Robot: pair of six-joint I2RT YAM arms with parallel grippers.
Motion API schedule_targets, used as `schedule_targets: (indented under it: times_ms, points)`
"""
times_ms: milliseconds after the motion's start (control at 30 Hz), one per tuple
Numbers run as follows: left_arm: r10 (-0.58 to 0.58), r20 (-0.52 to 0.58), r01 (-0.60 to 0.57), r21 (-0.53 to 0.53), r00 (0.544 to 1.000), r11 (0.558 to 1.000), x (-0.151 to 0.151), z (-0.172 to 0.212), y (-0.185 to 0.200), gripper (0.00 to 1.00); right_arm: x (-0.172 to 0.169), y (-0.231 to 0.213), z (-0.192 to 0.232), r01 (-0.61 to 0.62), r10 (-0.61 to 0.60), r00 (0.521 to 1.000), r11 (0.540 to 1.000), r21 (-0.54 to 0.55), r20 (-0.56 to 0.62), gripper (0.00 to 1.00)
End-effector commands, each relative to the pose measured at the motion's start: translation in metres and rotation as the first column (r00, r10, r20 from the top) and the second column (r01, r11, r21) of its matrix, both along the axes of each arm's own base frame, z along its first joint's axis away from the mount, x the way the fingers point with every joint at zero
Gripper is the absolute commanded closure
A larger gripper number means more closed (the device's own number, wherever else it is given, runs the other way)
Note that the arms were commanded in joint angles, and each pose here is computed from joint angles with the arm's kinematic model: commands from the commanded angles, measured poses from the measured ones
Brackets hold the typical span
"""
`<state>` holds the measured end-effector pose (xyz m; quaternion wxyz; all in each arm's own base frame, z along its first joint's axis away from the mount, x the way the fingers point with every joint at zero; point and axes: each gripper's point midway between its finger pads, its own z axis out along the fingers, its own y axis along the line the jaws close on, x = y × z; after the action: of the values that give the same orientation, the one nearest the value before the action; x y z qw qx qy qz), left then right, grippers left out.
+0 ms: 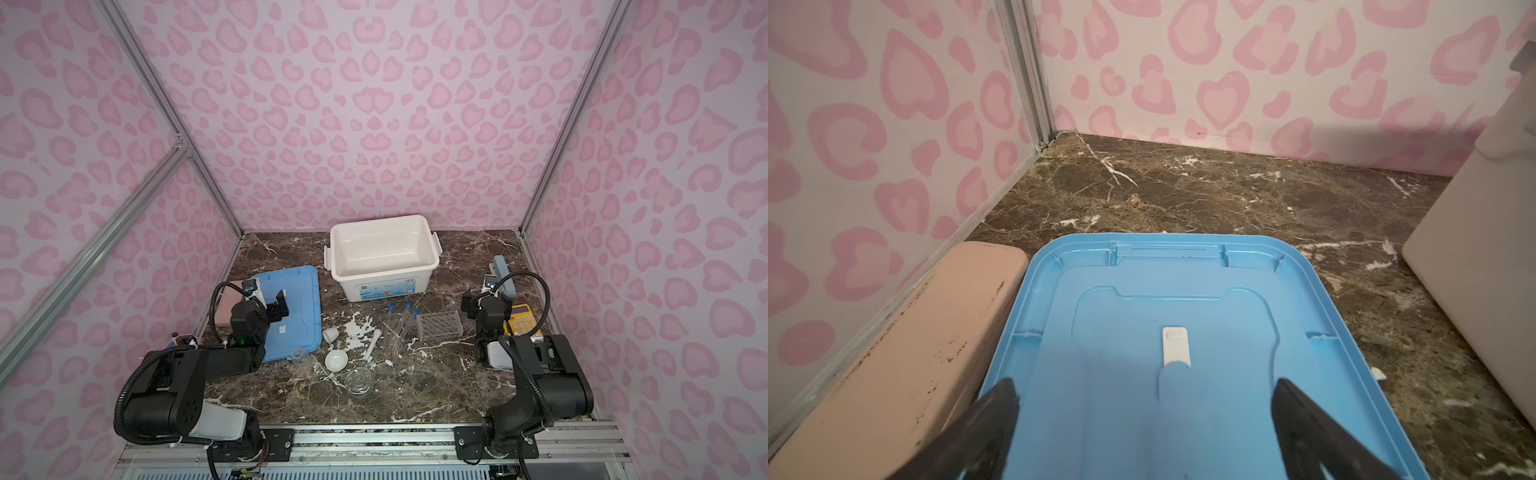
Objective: Organize the chemistry lab equipment
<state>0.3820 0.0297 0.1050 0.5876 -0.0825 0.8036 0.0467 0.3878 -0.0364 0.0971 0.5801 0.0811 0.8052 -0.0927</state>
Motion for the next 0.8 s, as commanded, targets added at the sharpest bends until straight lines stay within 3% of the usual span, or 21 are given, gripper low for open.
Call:
schedule_targets:
  times_ms: [0, 767]
  points:
    - [0.008, 0.047, -0.009, 0.009, 0.999, 1.0, 0.0046, 0.0124, 0.002, 0.04, 0.0016, 0.0068, 0.0017, -0.039, 0.039, 0.999, 0.999, 0.0, 0.008, 0.0]
    - [0.001, 0.046, -0.001, 0.003, 0.999, 1.0, 0.0052, 0.0119, 0.0015, 0.04, 0.0027, 0.0069, 0.0015, -0.041, 0.041, 0.999, 0.999, 0.005, 0.007, 0.0]
